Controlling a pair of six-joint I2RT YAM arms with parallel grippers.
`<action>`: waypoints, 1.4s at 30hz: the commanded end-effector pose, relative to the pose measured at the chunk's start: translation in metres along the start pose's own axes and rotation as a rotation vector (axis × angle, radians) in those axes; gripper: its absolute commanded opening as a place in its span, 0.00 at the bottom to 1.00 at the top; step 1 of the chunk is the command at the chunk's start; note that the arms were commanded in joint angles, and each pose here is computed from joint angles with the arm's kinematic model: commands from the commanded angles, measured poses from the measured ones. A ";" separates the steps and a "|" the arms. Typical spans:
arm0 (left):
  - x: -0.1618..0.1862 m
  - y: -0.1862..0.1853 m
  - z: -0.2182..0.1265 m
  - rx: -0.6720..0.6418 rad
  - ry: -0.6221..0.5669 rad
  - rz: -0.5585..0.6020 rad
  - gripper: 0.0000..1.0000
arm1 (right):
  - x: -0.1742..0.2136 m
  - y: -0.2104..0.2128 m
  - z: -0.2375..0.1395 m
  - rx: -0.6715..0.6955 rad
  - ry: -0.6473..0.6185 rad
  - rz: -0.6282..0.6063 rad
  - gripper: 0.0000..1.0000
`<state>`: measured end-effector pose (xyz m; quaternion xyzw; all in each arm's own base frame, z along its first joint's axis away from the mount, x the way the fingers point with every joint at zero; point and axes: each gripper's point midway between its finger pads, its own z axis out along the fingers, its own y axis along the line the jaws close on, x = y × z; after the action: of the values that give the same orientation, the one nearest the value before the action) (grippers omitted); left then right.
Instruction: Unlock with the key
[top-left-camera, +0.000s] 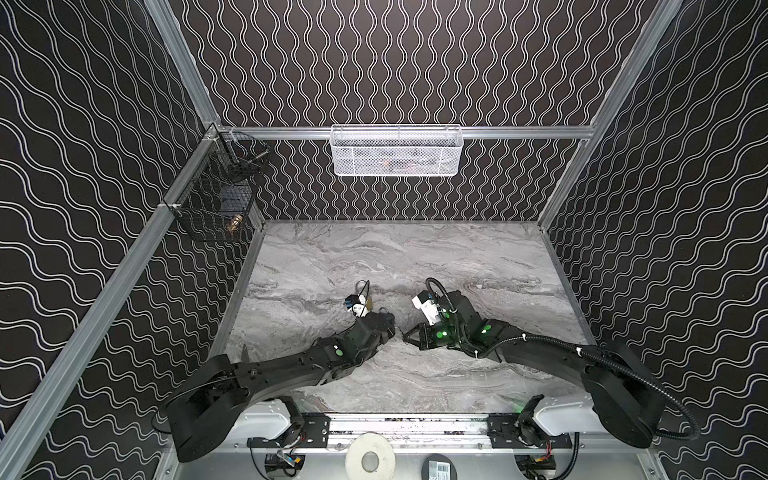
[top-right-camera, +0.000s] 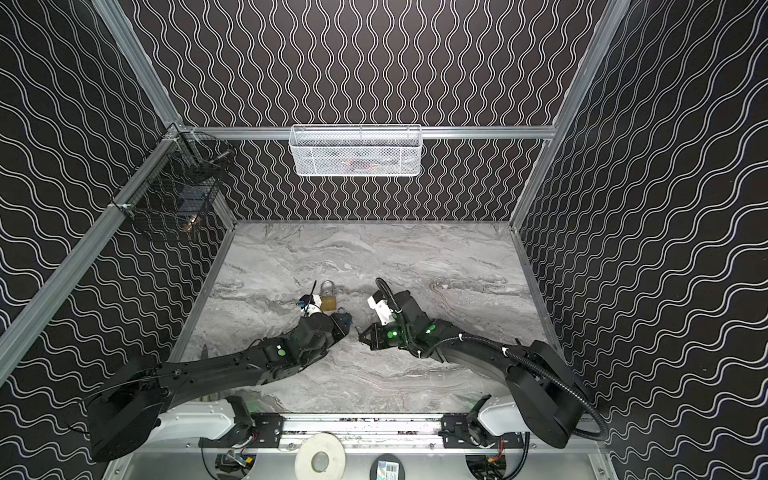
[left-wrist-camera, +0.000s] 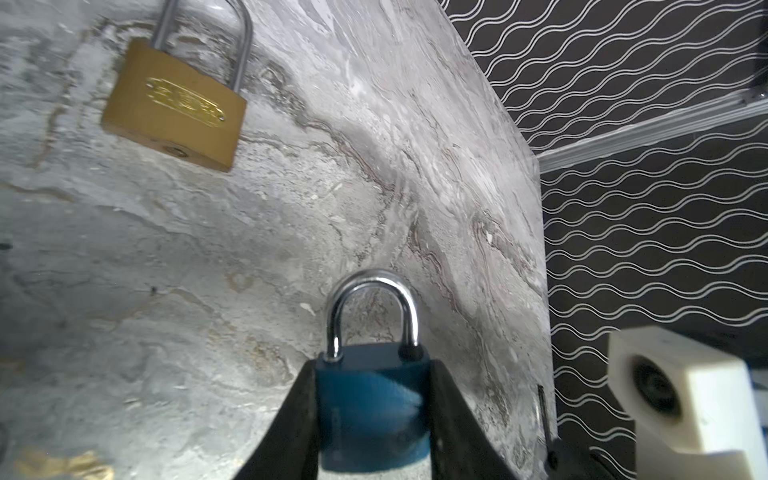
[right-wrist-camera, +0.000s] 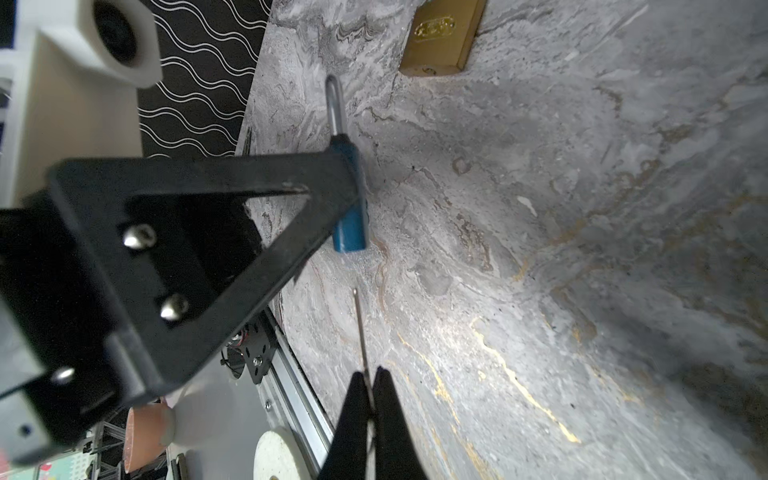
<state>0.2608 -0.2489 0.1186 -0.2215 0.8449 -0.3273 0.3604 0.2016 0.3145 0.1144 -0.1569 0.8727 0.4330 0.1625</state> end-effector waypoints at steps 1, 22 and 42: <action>-0.011 -0.009 -0.001 0.026 -0.055 0.006 0.21 | -0.002 0.004 -0.003 -0.011 -0.024 0.007 0.00; -0.006 -0.017 0.000 0.094 -0.058 -0.026 0.21 | -0.011 0.009 0.016 -0.015 -0.020 0.039 0.00; -0.008 -0.017 -0.002 0.092 -0.057 -0.023 0.21 | -0.017 0.005 0.021 0.019 -0.016 0.037 0.00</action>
<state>0.2635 -0.2540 0.1268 -0.2242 0.8244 -0.3547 0.3798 0.2149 0.3349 0.1109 -0.1378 0.8772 0.4313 0.1596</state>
